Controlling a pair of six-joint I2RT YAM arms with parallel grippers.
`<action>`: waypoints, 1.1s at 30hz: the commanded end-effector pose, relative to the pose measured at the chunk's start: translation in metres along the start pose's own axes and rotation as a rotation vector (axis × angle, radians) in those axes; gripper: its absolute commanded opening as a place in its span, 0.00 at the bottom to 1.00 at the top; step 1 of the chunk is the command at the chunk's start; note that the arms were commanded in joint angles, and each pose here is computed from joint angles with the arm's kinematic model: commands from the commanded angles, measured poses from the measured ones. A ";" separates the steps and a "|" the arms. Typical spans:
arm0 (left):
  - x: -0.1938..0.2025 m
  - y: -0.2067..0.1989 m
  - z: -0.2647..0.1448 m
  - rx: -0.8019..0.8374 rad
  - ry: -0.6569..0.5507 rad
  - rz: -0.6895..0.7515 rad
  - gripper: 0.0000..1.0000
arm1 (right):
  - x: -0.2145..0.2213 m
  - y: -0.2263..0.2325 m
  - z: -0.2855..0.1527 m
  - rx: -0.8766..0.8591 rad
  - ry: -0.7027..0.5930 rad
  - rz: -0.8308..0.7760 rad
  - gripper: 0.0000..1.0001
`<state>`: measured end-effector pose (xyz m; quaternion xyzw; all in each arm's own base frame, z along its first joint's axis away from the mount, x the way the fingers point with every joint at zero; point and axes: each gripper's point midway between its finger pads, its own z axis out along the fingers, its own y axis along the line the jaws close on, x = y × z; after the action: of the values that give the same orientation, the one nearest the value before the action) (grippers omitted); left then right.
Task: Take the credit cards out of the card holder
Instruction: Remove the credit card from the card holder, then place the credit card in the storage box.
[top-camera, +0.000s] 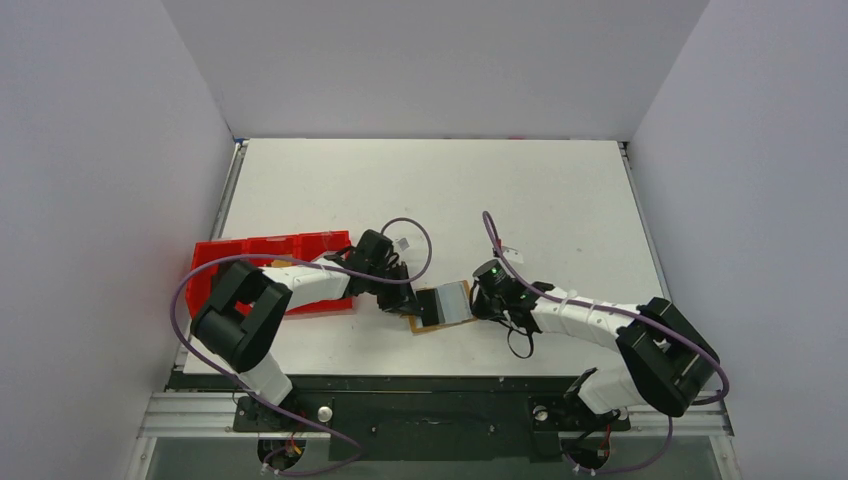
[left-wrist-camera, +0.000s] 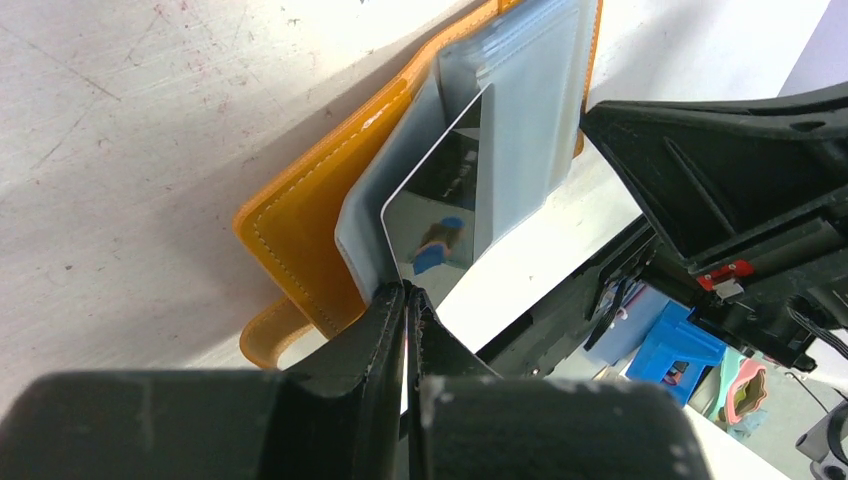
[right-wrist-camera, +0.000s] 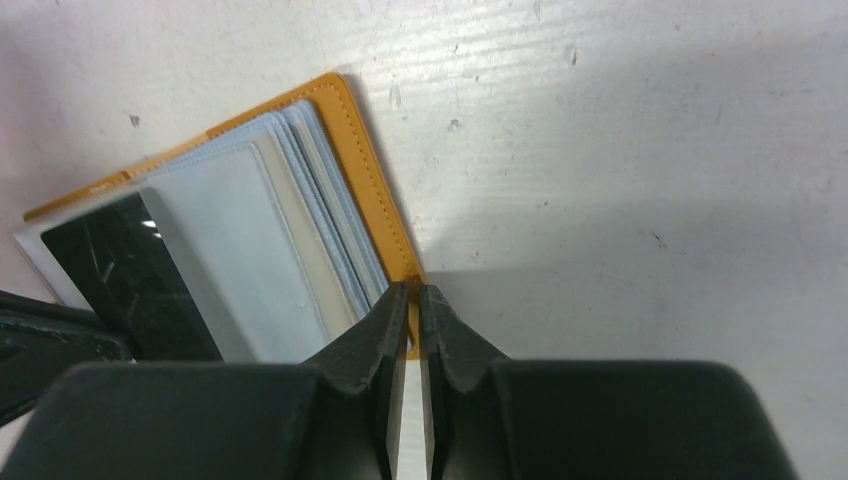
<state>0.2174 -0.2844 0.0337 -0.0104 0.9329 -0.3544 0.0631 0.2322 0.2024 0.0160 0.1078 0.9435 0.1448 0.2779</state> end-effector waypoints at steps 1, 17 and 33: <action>-0.009 -0.013 -0.011 0.024 -0.021 0.045 0.00 | -0.010 0.002 -0.017 0.037 -0.016 -0.086 0.08; -0.015 -0.025 -0.033 0.028 -0.049 0.075 0.00 | -0.026 0.064 -0.030 -0.199 -0.016 -0.123 0.26; -0.022 -0.027 -0.040 0.005 -0.069 0.092 0.00 | 0.010 0.074 0.009 -0.171 0.109 -0.111 0.13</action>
<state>0.2204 -0.2751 0.0602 0.0059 0.9358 -0.3442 0.0759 0.2267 0.2742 0.0275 0.0029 0.9512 0.2074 0.2283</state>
